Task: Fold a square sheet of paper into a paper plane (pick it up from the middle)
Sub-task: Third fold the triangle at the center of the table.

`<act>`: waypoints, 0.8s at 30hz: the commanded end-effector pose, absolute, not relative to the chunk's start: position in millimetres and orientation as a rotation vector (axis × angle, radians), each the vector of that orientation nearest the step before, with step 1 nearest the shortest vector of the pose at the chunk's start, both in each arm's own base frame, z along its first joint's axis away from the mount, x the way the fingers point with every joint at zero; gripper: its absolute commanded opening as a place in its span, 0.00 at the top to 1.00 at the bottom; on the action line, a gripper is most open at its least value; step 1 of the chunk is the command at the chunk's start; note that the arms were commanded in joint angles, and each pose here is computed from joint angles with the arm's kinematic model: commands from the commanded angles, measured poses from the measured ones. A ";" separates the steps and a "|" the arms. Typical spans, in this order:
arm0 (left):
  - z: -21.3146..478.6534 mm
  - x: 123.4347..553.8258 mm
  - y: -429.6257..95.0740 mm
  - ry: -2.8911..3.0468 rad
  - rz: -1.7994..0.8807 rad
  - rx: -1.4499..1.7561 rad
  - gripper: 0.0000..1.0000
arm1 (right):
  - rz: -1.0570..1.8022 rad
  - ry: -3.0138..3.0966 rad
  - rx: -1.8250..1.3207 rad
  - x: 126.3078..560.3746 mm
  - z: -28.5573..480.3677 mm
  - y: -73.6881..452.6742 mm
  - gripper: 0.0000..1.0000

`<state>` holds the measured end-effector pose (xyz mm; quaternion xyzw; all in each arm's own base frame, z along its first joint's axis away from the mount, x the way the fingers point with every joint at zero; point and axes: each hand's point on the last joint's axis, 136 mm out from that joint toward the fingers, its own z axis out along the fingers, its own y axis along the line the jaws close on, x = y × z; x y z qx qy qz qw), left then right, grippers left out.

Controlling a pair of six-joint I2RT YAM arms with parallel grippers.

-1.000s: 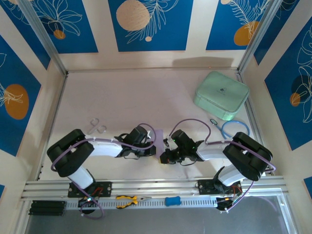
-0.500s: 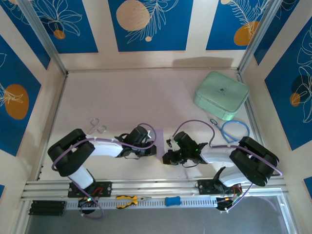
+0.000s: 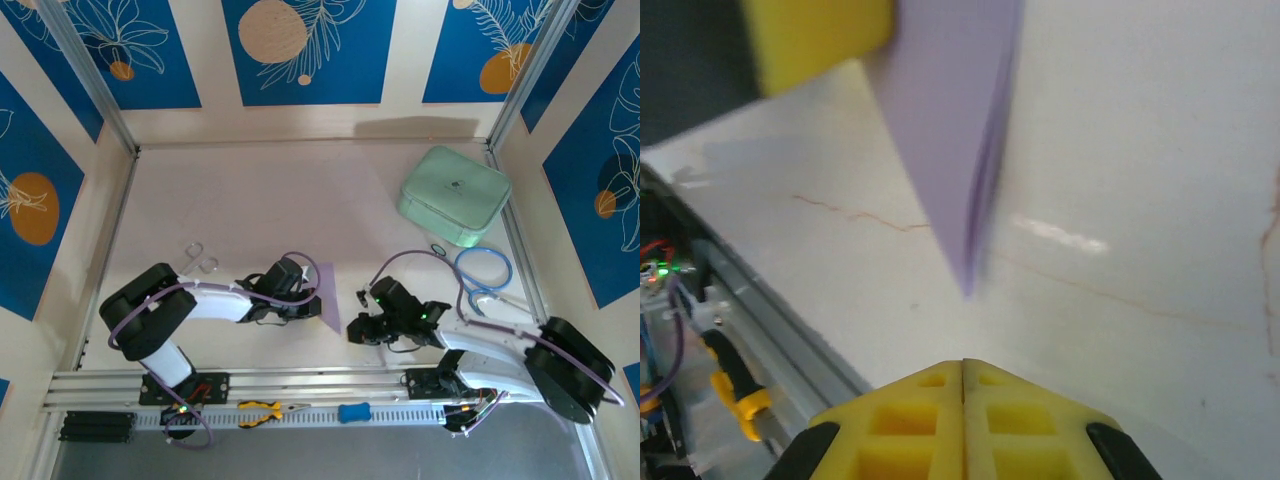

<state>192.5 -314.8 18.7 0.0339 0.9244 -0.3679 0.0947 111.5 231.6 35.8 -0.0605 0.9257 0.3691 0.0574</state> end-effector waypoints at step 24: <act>3.6 189.0 -297.3 2.799 -0.995 0.075 1.00 | 1.325 2.838 -0.184 156.7 38.4 283.4 0.97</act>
